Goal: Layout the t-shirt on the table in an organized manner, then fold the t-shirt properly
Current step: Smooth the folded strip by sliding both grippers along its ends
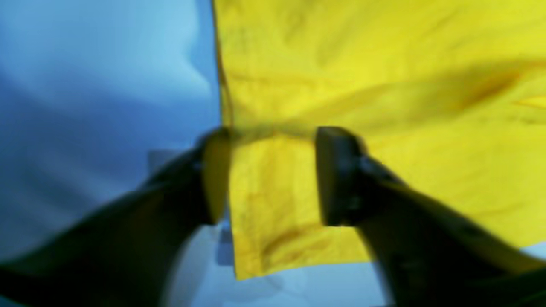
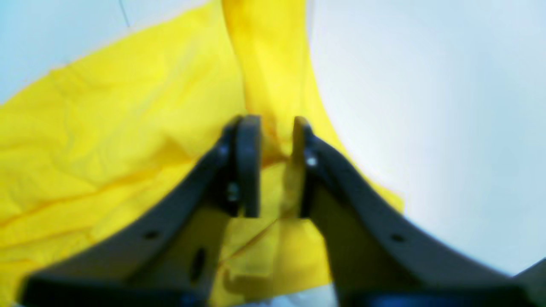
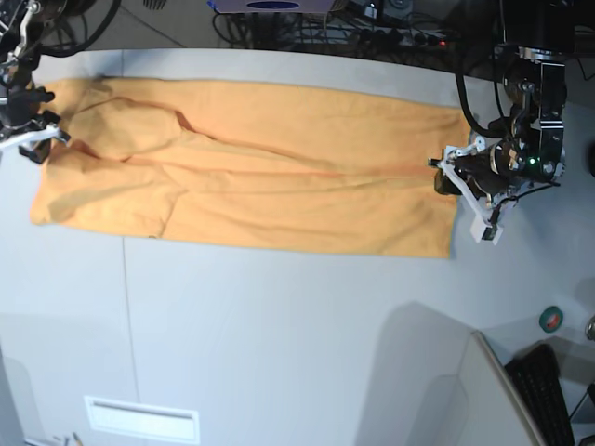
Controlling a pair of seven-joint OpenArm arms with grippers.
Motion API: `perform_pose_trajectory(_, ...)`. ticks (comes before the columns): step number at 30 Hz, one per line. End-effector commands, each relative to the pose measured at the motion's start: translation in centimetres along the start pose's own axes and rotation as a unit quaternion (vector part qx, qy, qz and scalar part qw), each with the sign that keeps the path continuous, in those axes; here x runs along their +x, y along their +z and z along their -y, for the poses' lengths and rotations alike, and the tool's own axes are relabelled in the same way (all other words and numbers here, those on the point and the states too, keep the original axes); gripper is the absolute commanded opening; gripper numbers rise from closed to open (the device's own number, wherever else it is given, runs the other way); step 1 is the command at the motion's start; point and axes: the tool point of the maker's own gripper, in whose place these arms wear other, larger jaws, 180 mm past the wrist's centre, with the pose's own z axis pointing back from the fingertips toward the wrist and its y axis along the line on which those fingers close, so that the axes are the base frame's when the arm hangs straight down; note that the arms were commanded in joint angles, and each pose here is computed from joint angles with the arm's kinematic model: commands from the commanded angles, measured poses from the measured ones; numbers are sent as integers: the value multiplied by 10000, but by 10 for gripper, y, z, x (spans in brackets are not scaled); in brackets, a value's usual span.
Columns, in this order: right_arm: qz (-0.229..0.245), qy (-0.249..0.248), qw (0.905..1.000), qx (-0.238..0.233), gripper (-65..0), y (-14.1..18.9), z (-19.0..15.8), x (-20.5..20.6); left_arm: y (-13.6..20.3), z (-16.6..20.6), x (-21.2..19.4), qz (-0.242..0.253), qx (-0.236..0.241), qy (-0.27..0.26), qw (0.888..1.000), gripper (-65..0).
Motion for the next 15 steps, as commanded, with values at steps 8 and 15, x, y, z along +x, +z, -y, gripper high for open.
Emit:
perform_pose_trajectory(8,730,232,9958,493,-650,-7,-43,56,30,-11,41,882,181,295,9955,-146)
perform_pose_trajectory(15,-334,140,9975,603,-650,-39,-41,-14,29,-14,36,856,218,393,9953,-146)
